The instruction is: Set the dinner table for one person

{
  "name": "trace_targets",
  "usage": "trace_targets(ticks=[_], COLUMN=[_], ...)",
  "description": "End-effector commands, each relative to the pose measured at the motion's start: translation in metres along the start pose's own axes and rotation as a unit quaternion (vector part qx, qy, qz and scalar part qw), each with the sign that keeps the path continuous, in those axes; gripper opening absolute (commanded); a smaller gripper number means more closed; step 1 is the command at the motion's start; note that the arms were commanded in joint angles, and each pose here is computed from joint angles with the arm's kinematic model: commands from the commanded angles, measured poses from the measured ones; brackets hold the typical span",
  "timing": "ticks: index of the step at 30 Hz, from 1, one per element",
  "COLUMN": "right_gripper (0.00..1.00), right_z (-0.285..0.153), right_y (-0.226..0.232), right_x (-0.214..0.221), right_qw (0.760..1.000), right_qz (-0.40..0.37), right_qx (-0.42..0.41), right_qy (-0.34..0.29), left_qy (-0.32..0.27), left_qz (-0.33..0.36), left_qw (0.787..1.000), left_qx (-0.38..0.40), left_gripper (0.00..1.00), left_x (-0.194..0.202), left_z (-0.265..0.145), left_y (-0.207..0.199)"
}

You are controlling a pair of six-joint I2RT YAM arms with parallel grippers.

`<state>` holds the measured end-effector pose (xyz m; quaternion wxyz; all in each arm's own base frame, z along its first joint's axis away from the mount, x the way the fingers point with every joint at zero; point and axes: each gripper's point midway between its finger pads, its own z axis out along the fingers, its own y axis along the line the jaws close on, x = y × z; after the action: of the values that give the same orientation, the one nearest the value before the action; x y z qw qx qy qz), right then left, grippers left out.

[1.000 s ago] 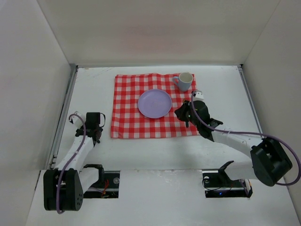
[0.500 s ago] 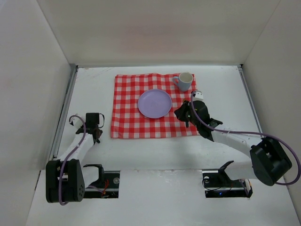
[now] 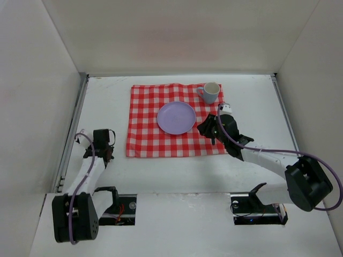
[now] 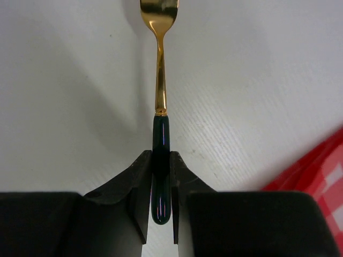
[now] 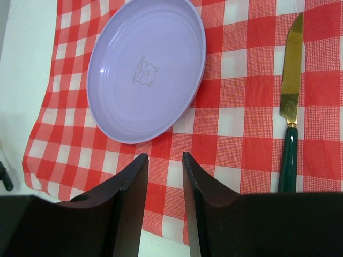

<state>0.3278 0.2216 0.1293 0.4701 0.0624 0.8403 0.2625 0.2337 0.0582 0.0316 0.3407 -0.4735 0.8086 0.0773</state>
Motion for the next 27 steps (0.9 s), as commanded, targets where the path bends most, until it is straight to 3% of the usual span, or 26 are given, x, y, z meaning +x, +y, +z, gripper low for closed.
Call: trace_targets(ticks=[1, 5, 10, 18, 21, 27], right_gripper=[0.38, 0.39, 0.42, 0.42, 0.42, 0.42], right_z=[-0.002, -0.001, -0.001, -0.004, -0.004, -0.002], right_y=[0.012, 0.011, 0.009, 0.006, 0.004, 0.005], right_x=[-0.02, -0.02, -0.02, -0.025, -0.024, -0.024], right_qw=[0.999, 0.999, 0.999, 0.999, 0.999, 0.999], right_qz=[0.008, 0.007, 0.01, 0.013, 0.013, 0.013], right_qx=[-0.021, -0.019, -0.017, -0.013, -0.011, -0.01], right_qy=[-0.033, -0.033, -0.034, -0.043, -0.042, -0.041], left_qy=[-0.043, -0.071, -0.084, -0.067, -0.041, -0.002], left_qz=[0.011, 0.045, 0.116, 0.279, 0.336, 0.377], left_qw=[0.999, 0.995, 0.98, 0.929, 0.906, 0.89], left_qx=[0.029, 0.054, 0.141, 0.235, 0.253, 0.258], left_gripper=[0.05, 0.05, 0.05, 0.06, 0.06, 0.07], left_x=[-0.018, -0.032, -0.04, 0.011, 0.041, 0.072], left_z=[-0.018, -0.038, -0.074, -0.106, -0.104, -0.082], left_y=[-0.007, -0.023, -0.089, -0.187, -0.206, -0.215])
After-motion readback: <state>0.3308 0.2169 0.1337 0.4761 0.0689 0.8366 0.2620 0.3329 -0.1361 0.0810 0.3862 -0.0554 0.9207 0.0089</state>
